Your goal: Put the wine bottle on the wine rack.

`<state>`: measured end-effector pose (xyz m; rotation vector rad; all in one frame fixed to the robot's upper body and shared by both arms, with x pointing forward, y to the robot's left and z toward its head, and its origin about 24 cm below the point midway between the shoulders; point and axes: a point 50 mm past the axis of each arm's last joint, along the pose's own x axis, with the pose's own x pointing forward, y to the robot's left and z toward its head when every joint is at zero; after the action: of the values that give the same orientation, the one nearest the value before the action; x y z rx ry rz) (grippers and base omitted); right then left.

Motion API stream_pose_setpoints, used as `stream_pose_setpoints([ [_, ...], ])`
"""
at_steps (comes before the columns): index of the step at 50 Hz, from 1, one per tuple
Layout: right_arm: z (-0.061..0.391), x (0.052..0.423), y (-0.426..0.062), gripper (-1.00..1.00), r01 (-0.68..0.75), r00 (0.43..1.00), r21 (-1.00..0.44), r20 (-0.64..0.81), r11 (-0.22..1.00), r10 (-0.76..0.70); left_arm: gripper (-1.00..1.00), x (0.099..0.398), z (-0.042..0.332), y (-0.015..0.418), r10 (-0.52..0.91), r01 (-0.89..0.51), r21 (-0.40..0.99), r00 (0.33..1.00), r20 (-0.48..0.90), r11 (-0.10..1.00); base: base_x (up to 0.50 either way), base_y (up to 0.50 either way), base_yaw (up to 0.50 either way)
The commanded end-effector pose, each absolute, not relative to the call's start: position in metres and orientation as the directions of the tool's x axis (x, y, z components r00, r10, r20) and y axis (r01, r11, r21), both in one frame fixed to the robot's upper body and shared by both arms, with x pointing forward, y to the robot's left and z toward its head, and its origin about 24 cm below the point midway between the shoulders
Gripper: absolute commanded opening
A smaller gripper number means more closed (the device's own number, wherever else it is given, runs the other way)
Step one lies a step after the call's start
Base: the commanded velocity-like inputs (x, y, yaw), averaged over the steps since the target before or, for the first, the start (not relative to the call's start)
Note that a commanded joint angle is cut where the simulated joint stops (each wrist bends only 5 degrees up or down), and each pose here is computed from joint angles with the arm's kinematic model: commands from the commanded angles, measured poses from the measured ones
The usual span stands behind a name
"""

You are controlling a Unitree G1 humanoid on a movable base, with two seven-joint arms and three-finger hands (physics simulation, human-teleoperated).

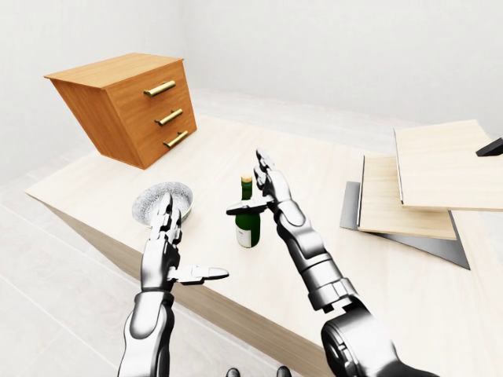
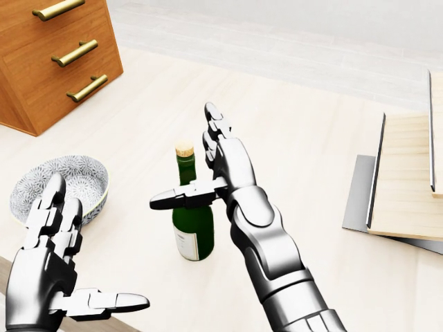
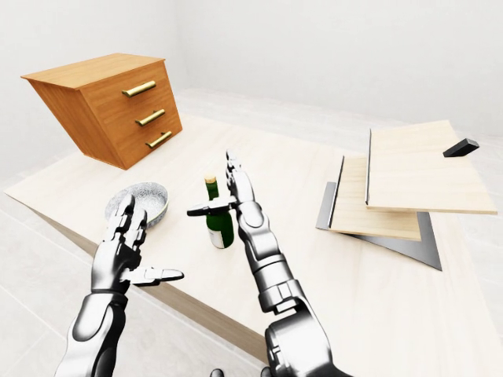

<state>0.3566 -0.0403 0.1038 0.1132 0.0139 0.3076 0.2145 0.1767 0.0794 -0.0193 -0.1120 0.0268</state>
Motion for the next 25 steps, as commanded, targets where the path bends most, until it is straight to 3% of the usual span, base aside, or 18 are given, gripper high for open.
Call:
stream_pose_setpoints([
  [1, 0.0983, 0.3554, -0.0366, 1.0, -0.316, 0.947, 0.118, -0.018, 0.941, 0.32, 1.0, 0.2144, 0.0769, 0.1765, 0.028, -0.026, -0.02, 0.994, 0.103, 0.999, 0.0, 0.0, 0.0],
  [10, 0.0949, 0.3544, -0.0374, 1.0, -0.317, 0.946, 0.124, -0.028, 0.94, 0.322, 1.0, 0.2148, 0.076, 0.1764, 0.027, -0.025, -0.021, 0.994, 0.101, 0.999, 0.0, 0.0, 0.0],
  [11, 0.0945, 0.3541, -0.0373, 0.79, -0.317, 0.946, 0.125, -0.029, 0.94, 0.323, 1.0, 0.2148, 0.0759, 0.1764, 0.027, -0.025, -0.021, 0.994, 0.102, 0.999, 0.0, 0.0, 0.0],
  [12, 0.0941, 0.3539, -0.0373, 0.44, -0.317, 0.946, 0.125, -0.03, 0.94, 0.323, 1.0, 0.2148, 0.0757, 0.1764, 0.027, -0.025, -0.021, 0.994, 0.101, 0.999, 0.0, 0.0, 0.0],
  [15, 0.0936, 0.3535, -0.0375, 0.18, -0.318, 0.946, 0.126, -0.03, 0.94, 0.324, 1.0, 0.2145, 0.0763, 0.1765, 0.029, -0.026, -0.021, 0.994, 0.102, 0.999, 0.0, 0.0, 0.0],
  [16, 0.0936, 0.3535, -0.0375, 0.18, -0.318, 0.946, 0.126, -0.03, 0.94, 0.324, 1.0, 0.2144, 0.0764, 0.1765, 0.029, -0.026, -0.021, 0.994, 0.102, 0.999, 0.0, 0.0, 0.0],
  [19, 0.0927, 0.353, -0.0383, -0.35, -0.317, 0.946, 0.127, -0.031, 0.94, 0.323, 1.0, 0.2144, 0.0772, 0.1765, 0.029, -0.027, -0.024, 0.994, 0.103, 0.999, 0.0, 0.0, 0.0],
  [25, 0.0927, 0.3527, -0.039, -0.51, -0.316, 0.946, 0.127, -0.029, 0.94, 0.322, 1.0, 0.2141, 0.077, 0.1758, 0.028, -0.025, -0.022, 0.994, 0.102, 0.999, 0.0, 0.0, 0.0],
])
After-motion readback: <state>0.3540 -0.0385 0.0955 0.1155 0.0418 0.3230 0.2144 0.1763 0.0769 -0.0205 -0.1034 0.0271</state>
